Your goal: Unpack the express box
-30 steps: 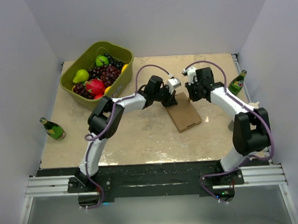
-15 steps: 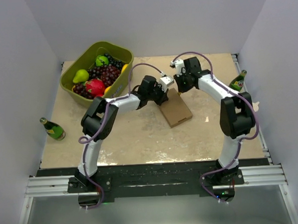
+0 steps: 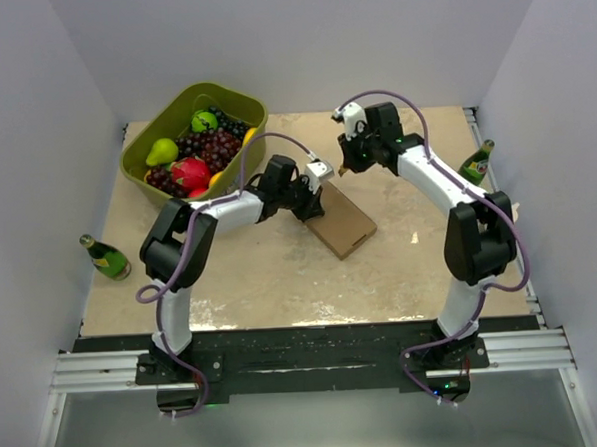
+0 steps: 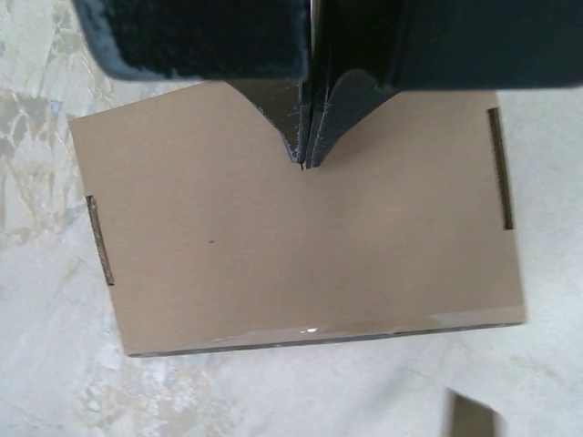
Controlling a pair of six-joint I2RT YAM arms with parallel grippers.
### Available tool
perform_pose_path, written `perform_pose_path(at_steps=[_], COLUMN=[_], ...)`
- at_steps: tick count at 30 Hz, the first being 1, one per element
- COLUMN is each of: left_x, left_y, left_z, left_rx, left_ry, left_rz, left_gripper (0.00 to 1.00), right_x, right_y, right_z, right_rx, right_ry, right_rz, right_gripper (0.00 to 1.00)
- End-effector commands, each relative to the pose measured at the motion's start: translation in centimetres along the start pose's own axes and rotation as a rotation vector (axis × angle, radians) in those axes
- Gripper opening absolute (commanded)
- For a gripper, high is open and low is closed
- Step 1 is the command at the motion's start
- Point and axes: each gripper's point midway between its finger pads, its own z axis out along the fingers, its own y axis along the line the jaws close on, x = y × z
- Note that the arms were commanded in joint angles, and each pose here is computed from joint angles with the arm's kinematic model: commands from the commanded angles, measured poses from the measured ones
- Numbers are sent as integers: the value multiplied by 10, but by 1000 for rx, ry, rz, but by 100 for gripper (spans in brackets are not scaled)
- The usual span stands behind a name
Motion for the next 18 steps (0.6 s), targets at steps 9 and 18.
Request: perform_pose_path(at_steps=[9, 18], left_x=[21, 25], left_y=[-2, 2], left_z=[29, 30], left_rx=[90, 83], left_ry=[8, 20], left_rz=[-75, -73], left_gripper=[0, 0], right_x=[-45, -52], right_y=[7, -13], right_z=[-5, 10], right_rx=[-104, -6], right_ry=[-154, -148], right_rz=[-97, -75], right_gripper=[0, 0])
